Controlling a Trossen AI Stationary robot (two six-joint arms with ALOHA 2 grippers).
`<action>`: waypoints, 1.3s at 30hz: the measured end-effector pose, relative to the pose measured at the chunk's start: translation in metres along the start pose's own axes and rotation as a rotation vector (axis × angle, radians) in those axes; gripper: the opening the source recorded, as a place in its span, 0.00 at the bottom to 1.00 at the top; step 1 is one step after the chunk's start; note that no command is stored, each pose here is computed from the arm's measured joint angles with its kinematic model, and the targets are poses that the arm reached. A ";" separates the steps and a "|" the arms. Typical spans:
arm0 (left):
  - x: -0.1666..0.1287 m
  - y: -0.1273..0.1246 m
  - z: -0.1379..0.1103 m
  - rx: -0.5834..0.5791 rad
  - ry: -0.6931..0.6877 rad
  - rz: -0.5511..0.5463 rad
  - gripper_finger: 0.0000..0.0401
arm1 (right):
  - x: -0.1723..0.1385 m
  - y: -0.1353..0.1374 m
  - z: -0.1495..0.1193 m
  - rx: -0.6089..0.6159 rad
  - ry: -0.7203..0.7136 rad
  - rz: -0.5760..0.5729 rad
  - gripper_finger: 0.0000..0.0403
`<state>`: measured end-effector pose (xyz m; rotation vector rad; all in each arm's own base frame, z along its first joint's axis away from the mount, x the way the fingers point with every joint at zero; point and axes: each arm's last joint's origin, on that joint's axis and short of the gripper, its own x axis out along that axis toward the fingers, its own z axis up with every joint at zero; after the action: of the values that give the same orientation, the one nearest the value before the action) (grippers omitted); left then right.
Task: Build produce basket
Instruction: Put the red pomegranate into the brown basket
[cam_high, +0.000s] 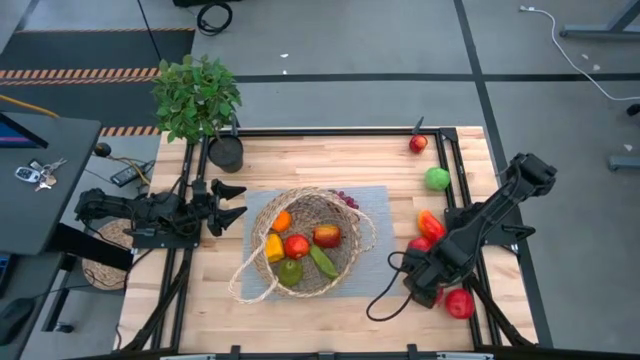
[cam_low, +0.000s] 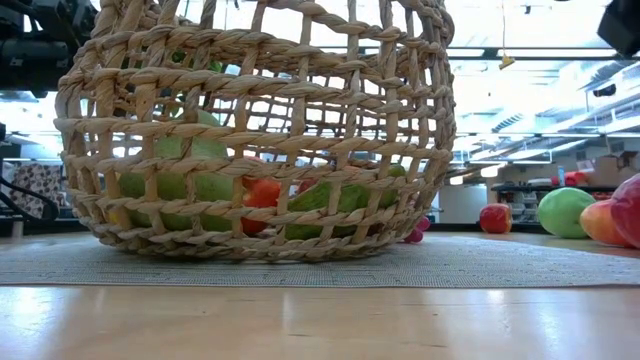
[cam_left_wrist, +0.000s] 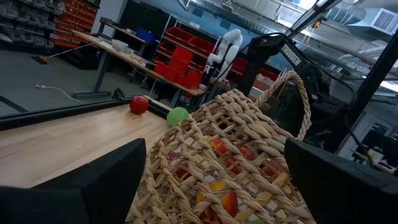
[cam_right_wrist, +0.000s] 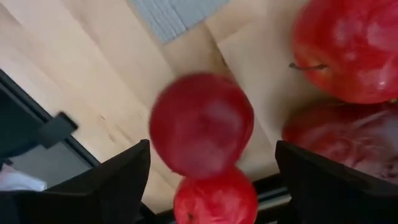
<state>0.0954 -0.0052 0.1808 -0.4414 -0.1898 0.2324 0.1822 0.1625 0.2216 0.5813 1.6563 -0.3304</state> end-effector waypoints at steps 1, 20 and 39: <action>0.000 0.000 0.000 0.000 0.000 0.000 0.97 | 0.002 0.001 0.000 0.002 0.012 -0.005 0.87; 0.000 0.000 0.000 0.000 0.000 0.000 0.97 | 0.033 0.018 0.010 0.070 0.085 -0.030 0.99; 0.000 0.000 0.000 0.000 0.000 0.000 0.97 | 0.085 0.023 0.017 -0.043 0.337 -0.191 0.96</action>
<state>0.0954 -0.0052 0.1808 -0.4417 -0.1899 0.2325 0.2013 0.1881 0.1379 0.4650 2.0458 -0.3481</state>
